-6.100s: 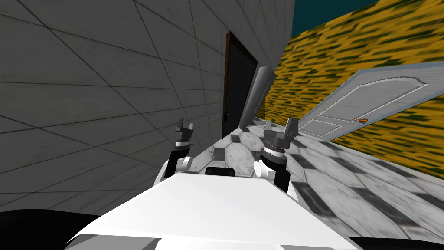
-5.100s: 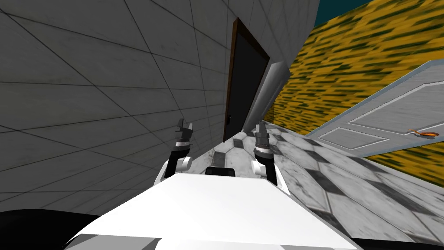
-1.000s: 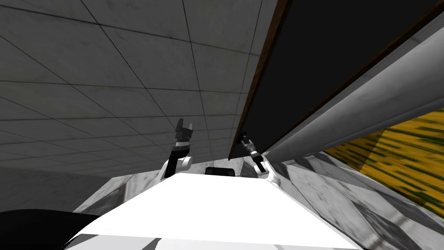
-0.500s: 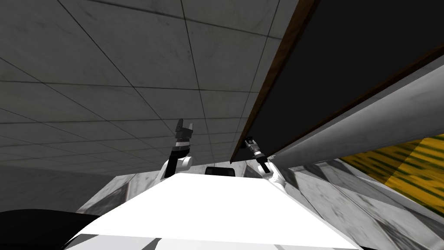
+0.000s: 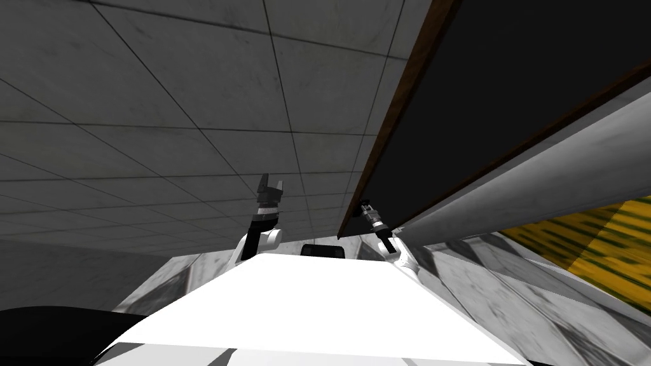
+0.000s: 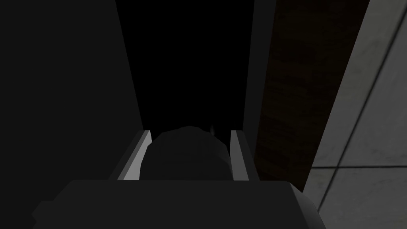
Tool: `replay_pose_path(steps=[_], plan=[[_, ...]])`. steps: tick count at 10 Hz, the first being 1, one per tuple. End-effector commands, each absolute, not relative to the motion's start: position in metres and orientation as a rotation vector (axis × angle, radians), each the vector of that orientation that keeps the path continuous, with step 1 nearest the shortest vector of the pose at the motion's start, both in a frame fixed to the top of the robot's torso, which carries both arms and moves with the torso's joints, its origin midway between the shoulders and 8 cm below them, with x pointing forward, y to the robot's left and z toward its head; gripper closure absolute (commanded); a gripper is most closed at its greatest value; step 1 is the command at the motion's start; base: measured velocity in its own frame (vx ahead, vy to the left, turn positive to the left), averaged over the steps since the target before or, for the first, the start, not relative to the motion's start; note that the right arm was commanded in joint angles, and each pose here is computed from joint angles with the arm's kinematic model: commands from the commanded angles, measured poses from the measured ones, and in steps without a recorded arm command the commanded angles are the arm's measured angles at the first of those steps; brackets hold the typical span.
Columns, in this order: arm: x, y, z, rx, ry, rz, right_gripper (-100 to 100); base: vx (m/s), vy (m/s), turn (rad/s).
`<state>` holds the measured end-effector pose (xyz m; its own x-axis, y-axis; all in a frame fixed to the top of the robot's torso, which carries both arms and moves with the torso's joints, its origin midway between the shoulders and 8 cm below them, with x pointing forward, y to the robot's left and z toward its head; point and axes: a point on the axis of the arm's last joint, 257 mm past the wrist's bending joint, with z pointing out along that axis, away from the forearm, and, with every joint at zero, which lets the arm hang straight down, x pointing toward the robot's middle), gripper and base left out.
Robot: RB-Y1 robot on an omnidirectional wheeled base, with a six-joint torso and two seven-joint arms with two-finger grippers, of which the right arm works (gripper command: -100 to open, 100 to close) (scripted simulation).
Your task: Pull the door open
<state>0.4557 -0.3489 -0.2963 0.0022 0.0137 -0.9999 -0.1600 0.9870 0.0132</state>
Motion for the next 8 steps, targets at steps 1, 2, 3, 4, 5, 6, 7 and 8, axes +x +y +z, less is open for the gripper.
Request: replay_pose_path(steps=[1, 2, 3, 4, 5, 6, 7, 8], plan=[[0.4554, -0.3475, -0.2967, -0.115, 1.564, 0.140, 100, 0.000, 0.000, 0.000], [0.4548, -0.3495, -0.2955, -0.075, 1.563, 0.170, 100, -0.010, -0.015, 0.046], [0.4544, -0.3497, -0.2951, -0.059, 1.562, 0.183, 100, -0.022, -0.027, 0.057], [0.4537, -0.3501, -0.2945, -0.028, 1.561, 0.208, 100, -0.030, -0.024, 0.064], [0.4530, -0.3506, -0.2938, 0.005, 1.559, 0.236, 100, -0.031, -0.022, 0.062], [0.4523, -0.3511, -0.2931, 0.037, 1.557, 0.262, 100, -0.031, -0.023, 0.056], [0.4514, -0.3517, -0.2924, 0.071, 1.554, 0.289, 100, -0.033, -0.025, 0.067], [0.4503, -0.3524, -0.2915, 0.108, 1.549, 0.318, 100, -0.039, -0.030, 0.085]])
